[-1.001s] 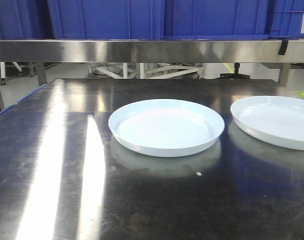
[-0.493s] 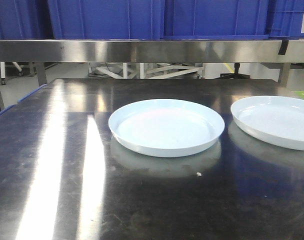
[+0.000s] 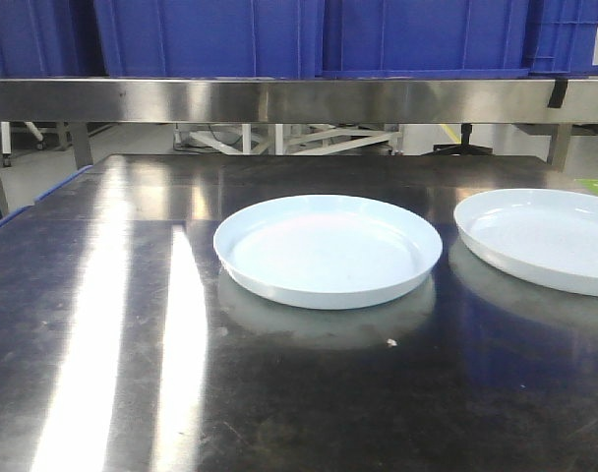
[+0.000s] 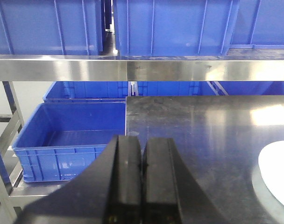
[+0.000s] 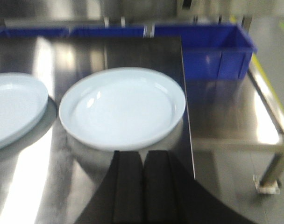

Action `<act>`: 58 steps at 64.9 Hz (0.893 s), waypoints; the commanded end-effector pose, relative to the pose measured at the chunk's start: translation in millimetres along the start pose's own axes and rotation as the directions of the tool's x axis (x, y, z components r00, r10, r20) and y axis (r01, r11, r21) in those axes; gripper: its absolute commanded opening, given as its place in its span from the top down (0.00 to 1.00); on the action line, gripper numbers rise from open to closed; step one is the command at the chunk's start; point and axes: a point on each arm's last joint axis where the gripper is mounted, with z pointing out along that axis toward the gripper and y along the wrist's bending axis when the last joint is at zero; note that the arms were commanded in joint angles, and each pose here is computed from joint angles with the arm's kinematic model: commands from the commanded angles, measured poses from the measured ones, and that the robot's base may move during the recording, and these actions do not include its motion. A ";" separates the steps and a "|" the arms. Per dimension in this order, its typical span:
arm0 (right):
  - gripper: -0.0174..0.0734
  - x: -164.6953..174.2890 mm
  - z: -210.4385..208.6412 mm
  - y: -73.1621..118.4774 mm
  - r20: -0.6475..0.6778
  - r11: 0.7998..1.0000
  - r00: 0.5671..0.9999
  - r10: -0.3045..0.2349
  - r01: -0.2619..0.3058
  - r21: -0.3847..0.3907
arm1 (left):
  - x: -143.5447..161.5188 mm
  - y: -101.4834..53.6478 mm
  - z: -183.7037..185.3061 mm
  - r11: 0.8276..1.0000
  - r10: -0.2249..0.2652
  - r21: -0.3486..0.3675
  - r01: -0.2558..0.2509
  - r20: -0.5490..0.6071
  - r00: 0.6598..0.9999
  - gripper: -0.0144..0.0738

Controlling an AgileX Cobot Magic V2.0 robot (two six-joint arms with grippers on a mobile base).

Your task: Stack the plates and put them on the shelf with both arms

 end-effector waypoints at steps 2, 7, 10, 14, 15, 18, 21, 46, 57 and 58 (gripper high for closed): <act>0.76 -30.2 2.0 2.2 -0.029 1.000 0.999 -0.016 0.016 0.006 | -16.8 0.9 -1.5 1.000 0.000 -0.010 0.001 0.102 0.995 0.74; 0.76 -43.4 5.6 3.4 -0.072 1.000 0.997 -0.015 0.016 0.006 | -16.8 0.9 -1.5 1.000 0.000 -0.010 0.001 0.102 0.995 0.74; 0.76 -51.3 7.9 4.1 -0.089 1.000 0.996 -0.015 0.016 0.006 | -16.8 0.9 -1.5 1.000 0.000 -0.010 0.001 0.102 0.995 0.74; 0.76 -61.8 10.3 5.0 -0.102 1.000 0.995 -0.015 0.016 0.006 | -16.8 0.9 -1.5 1.000 0.000 -0.010 0.001 0.102 0.995 0.74; 0.76 -65.3 10.1 5.3 -0.100 1.000 0.995 -0.015 0.016 0.006 | -16.8 0.9 -1.5 1.000 0.000 -0.010 0.001 0.102 0.995 0.74; 0.76 -72.4 11.8 5.9 -0.106 1.000 0.994 -0.015 0.015 0.005 | -16.8 0.9 -1.5 1.000 0.000 -0.010 0.001 0.102 0.995 0.74; 0.76 -77.2 12.8 6.3 -0.105 1.000 0.994 -0.015 0.015 0.005 | -16.8 0.9 -1.5 1.000 0.000 -0.010 0.001 0.102 0.995 0.74; 0.75 -93.2 57.7 5.7 -0.264 1.000 0.964 -0.014 0.020 0.018 | -16.8 0.9 -1.5 1.000 0.000 -0.010 0.001 0.102 0.995 0.74; 0.75 -96.6 91.2 4.6 -0.410 0.999 0.912 -0.005 0.017 0.027 | -16.8 0.9 -1.5 1.000 0.000 -0.010 0.001 0.102 0.995 0.74; 0.75 -97.0 93.5 4.1 -0.425 0.999 0.905 -0.002 0.016 0.030 | -16.8 0.9 -1.5 1.000 0.000 -0.010 0.001 0.102 0.995 0.74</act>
